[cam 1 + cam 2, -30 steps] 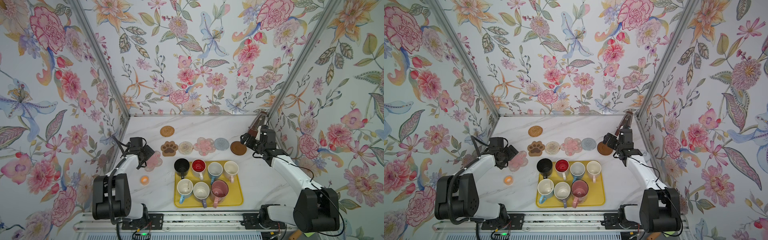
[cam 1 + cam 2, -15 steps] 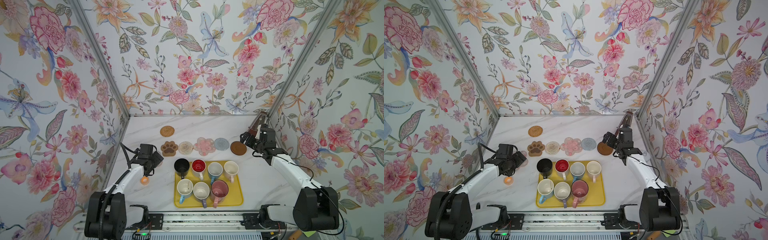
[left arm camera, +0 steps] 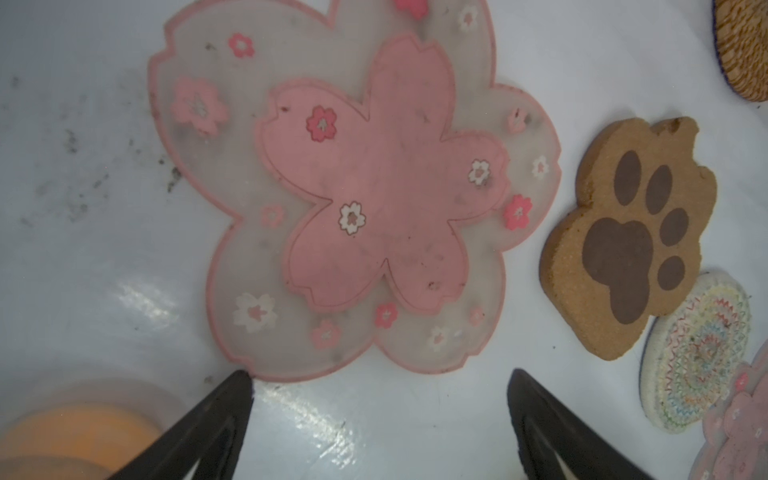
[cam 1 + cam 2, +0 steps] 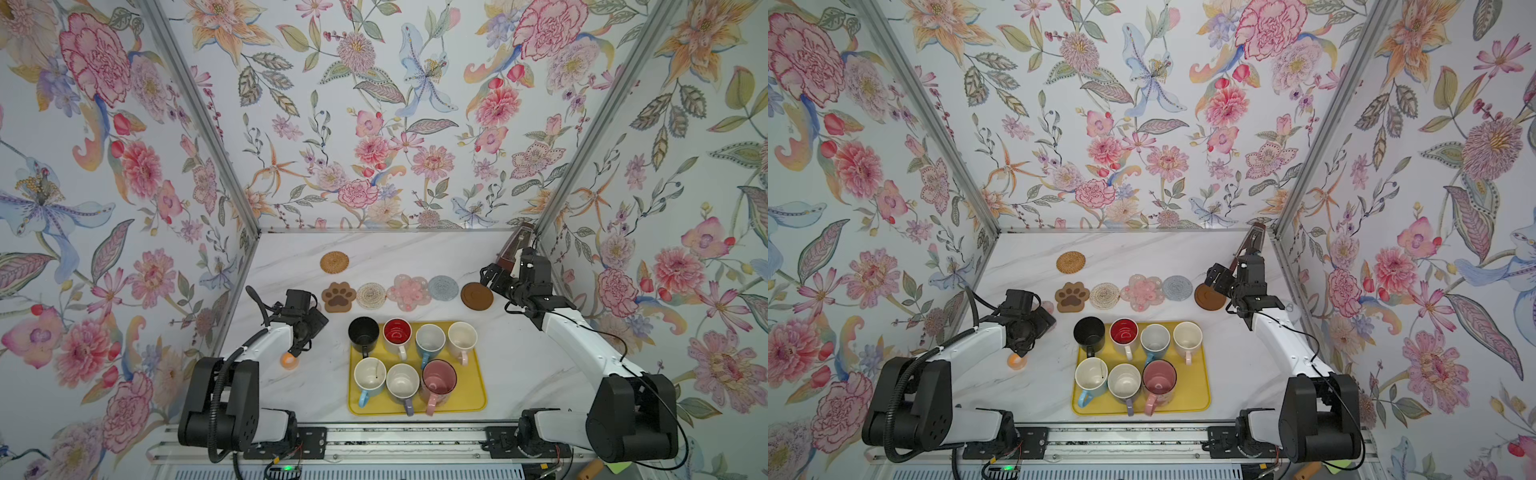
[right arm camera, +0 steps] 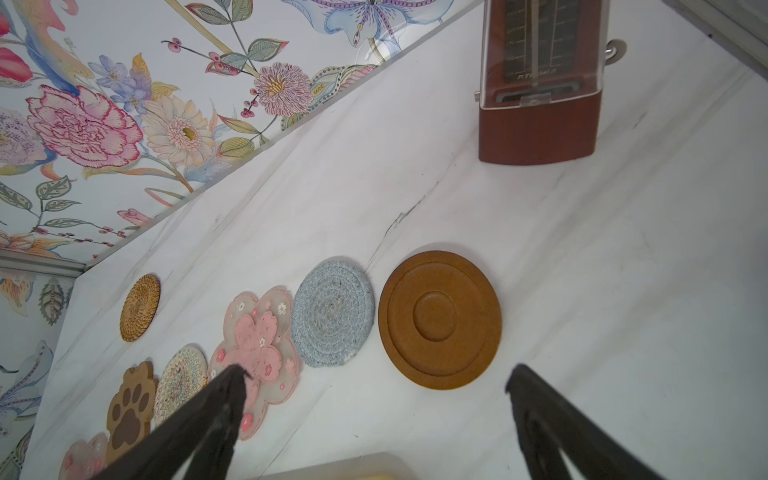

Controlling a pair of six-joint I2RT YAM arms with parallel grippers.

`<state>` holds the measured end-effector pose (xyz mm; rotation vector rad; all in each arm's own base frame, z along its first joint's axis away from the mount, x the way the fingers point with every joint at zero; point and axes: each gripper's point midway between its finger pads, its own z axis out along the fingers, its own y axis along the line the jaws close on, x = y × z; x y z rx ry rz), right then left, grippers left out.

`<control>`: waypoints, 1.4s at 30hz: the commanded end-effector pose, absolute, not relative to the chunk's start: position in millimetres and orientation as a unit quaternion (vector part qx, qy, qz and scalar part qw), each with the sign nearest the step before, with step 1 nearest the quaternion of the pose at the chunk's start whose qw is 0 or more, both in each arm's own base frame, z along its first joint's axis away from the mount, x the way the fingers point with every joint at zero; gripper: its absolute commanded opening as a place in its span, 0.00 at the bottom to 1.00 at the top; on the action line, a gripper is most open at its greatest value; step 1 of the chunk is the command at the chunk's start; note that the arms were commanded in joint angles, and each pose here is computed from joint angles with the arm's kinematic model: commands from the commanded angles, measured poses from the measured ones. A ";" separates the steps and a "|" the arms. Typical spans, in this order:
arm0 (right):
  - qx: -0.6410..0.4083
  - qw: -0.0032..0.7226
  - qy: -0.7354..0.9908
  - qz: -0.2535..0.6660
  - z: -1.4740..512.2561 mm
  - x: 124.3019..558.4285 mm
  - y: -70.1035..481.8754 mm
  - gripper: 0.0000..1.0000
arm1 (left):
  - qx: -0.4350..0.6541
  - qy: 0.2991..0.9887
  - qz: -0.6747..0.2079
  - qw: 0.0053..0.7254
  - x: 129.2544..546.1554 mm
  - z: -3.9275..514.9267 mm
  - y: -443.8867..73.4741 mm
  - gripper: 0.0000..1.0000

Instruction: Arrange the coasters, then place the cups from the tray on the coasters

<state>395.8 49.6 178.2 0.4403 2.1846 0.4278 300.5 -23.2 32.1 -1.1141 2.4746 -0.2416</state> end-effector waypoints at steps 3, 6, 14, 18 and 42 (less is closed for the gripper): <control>0.172 0.436 0.866 0.173 187.2 393.1 47.7 0.99 | -0.407 0.883 -0.076 0.222 311.5 34.3 -11.8 0.98; 0.171 0.433 0.868 0.174 185.7 392.9 48.0 0.99 | -0.409 0.883 -0.072 0.219 311.7 31.4 -7.1 0.98; 0.172 0.433 0.867 0.175 186.7 395.4 48.5 0.99 | -0.426 0.874 -0.066 0.225 315.2 25.9 10.0 0.98; 0.173 0.432 0.867 0.176 185.8 395.5 49.1 0.99 | -0.433 0.868 -0.066 0.233 319.0 26.4 17.7 0.98; 0.180 0.430 0.869 0.163 187.5 390.8 44.6 0.99 | -0.445 0.854 -0.088 0.254 363.8 22.7 43.1 0.97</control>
